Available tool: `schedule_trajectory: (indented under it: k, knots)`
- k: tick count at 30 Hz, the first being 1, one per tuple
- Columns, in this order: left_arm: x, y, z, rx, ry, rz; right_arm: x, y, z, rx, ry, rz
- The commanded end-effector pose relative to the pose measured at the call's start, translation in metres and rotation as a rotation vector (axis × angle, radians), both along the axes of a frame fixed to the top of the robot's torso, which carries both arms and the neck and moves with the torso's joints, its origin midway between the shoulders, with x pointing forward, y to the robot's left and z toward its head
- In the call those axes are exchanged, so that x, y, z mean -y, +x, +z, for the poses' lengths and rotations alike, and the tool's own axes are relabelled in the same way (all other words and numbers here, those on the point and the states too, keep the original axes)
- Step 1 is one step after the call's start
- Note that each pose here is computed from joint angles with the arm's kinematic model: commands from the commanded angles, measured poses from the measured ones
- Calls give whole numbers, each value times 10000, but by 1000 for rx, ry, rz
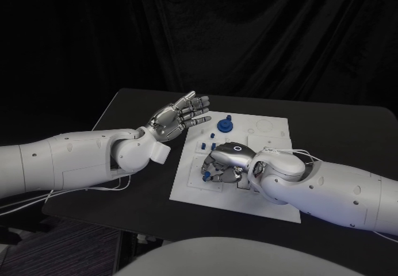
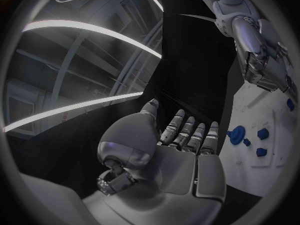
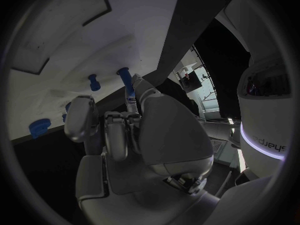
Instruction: Assemble the parts on the task board
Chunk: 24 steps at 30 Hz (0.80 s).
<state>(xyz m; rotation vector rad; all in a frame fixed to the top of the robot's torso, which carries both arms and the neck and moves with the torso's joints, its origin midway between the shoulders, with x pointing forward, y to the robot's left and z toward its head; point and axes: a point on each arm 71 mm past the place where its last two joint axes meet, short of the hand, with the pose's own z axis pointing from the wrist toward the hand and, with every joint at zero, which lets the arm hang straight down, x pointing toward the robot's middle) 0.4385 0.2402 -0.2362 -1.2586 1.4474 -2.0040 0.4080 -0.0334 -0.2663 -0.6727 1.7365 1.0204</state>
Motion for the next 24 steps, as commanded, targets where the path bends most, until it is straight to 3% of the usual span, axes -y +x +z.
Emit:
schedule_trajectory:
  k: [1, 11, 18, 24]
  knots:
    - [17, -8, 3, 5, -17, -14, 0, -2, -54, -18, -59, -13]
    - [10, -6, -3, 3, -17, -14, 42, 16, -106, -37, -119, -32]
    - [5, -6, -9, 2, -17, -14, 74, 28, -77, -14, -81, -39]
    - [-22, -12, -13, 0, -14, -9, 198, 25, 24, 44, 15, -70]
